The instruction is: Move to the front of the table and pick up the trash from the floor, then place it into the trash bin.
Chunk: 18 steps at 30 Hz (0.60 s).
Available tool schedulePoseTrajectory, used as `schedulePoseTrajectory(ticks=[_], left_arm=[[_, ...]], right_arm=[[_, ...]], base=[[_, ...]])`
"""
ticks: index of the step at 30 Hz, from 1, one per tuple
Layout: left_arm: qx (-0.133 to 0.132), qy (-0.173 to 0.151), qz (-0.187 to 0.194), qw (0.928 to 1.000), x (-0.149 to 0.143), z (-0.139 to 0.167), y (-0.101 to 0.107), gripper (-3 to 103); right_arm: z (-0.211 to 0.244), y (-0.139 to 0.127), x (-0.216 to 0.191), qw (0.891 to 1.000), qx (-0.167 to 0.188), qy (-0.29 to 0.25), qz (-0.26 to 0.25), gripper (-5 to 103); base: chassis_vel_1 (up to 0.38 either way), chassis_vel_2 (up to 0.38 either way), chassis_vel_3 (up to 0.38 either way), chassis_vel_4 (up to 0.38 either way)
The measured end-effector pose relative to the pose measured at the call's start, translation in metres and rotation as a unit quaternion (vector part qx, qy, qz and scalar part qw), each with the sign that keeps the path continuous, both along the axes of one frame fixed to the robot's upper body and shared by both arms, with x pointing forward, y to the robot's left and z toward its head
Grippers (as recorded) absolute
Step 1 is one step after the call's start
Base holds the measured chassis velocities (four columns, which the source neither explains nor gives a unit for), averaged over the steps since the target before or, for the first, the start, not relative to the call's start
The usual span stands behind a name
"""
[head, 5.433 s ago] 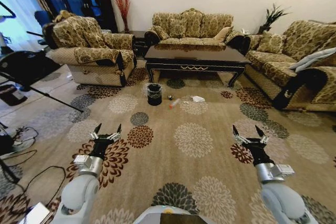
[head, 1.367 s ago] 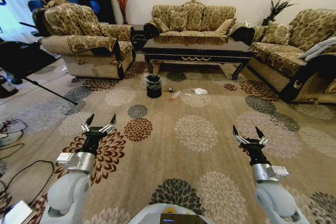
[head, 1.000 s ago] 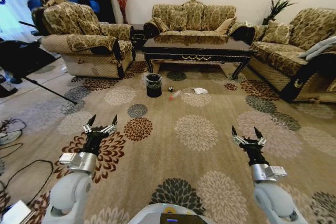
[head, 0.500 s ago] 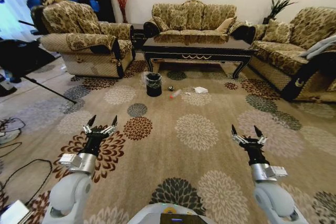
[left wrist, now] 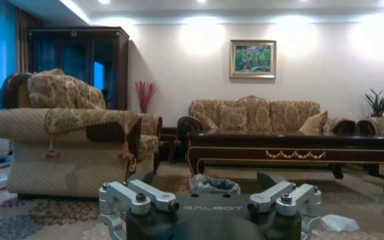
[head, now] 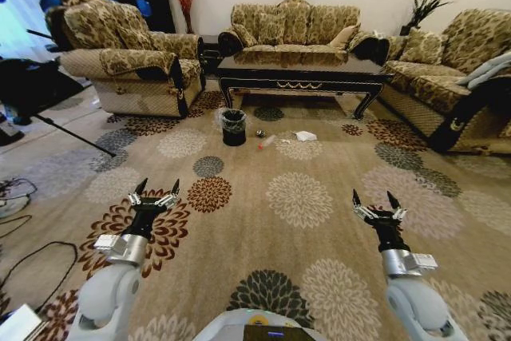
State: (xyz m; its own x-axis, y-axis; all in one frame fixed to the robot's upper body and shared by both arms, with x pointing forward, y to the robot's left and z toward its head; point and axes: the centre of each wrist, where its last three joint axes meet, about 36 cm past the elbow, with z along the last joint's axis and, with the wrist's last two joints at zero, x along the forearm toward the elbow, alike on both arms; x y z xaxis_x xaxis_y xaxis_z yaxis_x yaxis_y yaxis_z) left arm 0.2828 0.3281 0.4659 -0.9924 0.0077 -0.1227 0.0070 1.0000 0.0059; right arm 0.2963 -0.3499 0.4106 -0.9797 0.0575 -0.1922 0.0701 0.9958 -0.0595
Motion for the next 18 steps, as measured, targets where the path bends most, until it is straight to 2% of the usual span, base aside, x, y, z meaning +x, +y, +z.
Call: schedulePoseTrajectory(ticks=[13, 18], left_arm=[[0.001, 0.002, 0.0, 1.0, 0.0027, -0.0038, 0.0009, 100], [-0.001, -0.016, -0.001, 0.9999, 0.0026, -0.005, 0.0006, 100]], right_arm=[[-0.003, -0.0019, 0.0035, 1.0, 0.002, -0.001, -0.001, 100], [-0.005, 0.0014, 0.0036, 1.0, 0.007, -0.007, 0.007, 100]], base=[[0.0, 0.0, 0.0, 0.0], [0.0, 0.0, 0.0, 0.0]])
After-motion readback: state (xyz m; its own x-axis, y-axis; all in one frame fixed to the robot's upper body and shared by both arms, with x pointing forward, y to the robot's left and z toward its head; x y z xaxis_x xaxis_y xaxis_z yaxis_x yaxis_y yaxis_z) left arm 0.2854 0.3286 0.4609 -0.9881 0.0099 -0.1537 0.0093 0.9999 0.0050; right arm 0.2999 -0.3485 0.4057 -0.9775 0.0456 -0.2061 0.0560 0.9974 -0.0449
